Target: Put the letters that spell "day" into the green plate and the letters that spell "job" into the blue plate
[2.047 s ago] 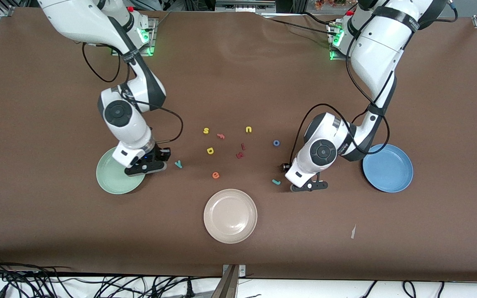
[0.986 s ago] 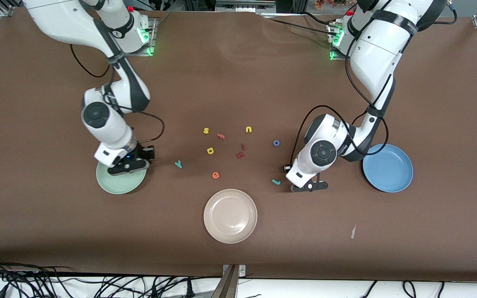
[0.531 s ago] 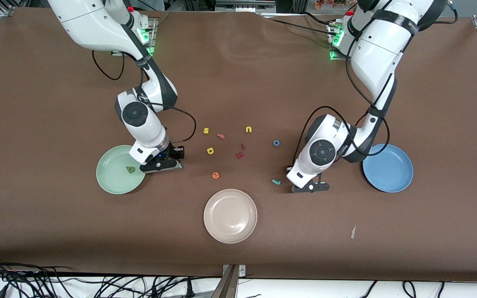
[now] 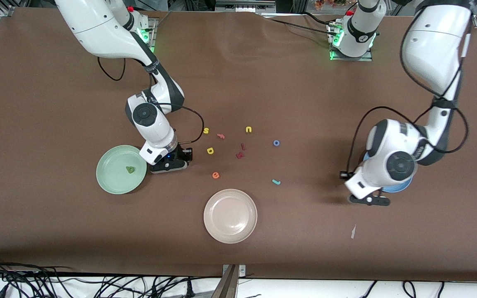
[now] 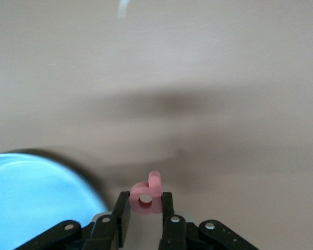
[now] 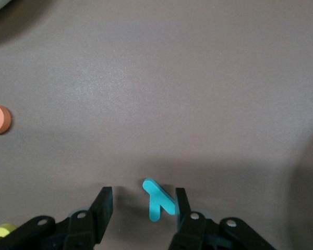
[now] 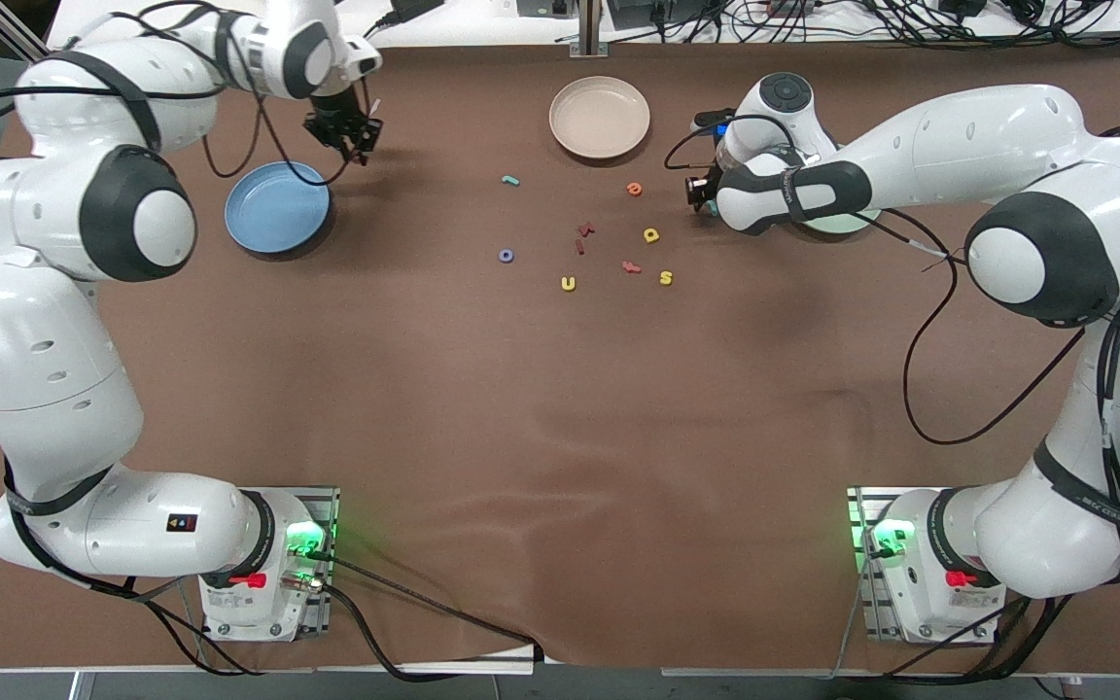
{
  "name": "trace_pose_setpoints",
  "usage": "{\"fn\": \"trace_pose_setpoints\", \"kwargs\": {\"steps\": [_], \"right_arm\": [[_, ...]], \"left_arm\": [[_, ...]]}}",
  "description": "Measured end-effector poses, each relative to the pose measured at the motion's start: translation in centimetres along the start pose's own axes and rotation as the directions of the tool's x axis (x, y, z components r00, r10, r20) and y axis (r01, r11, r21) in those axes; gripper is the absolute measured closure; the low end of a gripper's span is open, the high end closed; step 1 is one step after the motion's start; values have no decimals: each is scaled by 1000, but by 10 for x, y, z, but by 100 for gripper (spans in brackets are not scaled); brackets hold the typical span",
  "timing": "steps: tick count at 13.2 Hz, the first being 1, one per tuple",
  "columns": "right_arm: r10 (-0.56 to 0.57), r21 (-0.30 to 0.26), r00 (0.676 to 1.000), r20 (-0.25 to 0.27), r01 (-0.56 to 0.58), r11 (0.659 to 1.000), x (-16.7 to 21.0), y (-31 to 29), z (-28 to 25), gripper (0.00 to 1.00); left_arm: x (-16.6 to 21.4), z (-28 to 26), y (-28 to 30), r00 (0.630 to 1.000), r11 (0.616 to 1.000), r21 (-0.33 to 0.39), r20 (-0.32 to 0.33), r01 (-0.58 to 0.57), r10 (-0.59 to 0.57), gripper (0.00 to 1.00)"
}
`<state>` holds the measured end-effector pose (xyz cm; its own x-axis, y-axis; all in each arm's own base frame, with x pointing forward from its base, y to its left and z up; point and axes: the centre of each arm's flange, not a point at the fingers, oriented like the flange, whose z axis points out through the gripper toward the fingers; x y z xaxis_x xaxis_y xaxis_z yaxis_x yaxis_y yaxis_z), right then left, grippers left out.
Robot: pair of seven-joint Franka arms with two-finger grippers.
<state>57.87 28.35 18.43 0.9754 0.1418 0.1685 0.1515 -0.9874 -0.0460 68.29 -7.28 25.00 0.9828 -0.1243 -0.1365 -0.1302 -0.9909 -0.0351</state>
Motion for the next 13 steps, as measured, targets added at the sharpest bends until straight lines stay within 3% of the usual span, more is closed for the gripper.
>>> {"fn": "trace_pose_setpoints", "kwargs": {"steps": [4,7,9,13], "right_arm": [[0,1,1000,-2,0,1000,-2,1,1,43],[0,4,1000,-5,0,1000,-8,3,6,45],[-1,2,1000,0,1,1000,-11,4,9,47],[-3,0,1000,-1,3,1000,-11,5,9,48]], "left_arm": [[-27,8,-73,997,997,-4,35,-72,73,71],[-53,31,-89,995,995,31,5,-99,99,71],[-67,41,-88,994,994,29,6,-107,106,57],[-67,16,-74,993,993,33,-14,-117,118,15]]}}
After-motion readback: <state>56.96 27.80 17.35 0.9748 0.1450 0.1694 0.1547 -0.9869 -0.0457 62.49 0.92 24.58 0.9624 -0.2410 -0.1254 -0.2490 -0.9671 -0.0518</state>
